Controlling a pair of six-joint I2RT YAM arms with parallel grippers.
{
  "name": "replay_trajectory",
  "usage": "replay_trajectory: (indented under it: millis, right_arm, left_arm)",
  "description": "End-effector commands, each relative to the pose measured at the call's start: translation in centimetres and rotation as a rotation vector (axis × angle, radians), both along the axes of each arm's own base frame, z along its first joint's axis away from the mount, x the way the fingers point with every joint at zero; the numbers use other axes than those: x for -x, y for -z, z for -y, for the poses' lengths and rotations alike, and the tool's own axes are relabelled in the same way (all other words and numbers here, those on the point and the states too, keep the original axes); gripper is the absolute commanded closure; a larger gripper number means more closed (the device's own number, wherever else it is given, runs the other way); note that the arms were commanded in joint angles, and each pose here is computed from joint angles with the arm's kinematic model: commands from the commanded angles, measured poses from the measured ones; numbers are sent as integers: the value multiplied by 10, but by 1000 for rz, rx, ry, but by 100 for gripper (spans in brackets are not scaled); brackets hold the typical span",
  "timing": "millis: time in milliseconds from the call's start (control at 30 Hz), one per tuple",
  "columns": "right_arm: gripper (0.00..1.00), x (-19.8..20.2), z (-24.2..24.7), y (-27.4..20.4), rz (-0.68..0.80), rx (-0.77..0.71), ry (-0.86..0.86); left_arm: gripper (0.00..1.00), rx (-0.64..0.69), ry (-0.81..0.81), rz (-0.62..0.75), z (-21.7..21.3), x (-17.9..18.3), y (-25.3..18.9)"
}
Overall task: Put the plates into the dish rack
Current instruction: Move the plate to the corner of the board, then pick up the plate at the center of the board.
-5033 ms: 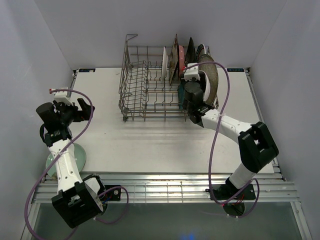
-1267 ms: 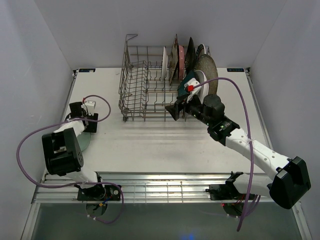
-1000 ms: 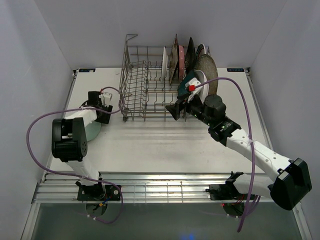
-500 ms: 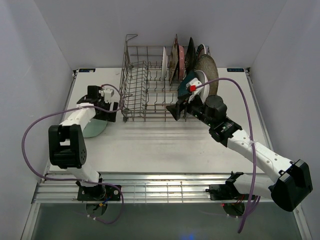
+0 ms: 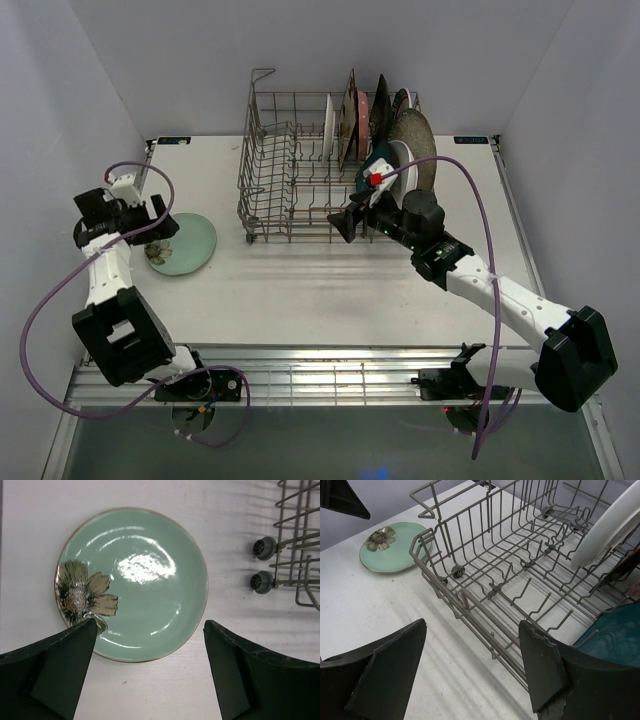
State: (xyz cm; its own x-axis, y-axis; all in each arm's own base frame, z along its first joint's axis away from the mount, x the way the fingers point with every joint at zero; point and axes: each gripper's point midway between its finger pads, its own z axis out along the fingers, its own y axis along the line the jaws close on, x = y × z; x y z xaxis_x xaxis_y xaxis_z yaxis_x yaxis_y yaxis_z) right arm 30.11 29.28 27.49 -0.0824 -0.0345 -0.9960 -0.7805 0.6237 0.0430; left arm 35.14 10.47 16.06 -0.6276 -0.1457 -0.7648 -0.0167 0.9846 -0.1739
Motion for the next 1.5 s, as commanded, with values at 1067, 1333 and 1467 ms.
replay_trajectory:
  millis: [1067,1333,1467]
  right_arm:
    - [18,31,10,-15,155,-160,-56]
    - [19,40,9,-20,156,-214,-87]
    - [18,44,13,-22,169,-228,-87]
  left_arm:
    - [2,357,-270,-36,-68,34,91]
    - [3,465,-266,-56,-65,25,108]
    - [6,488,-276,-72,-65,24,114]
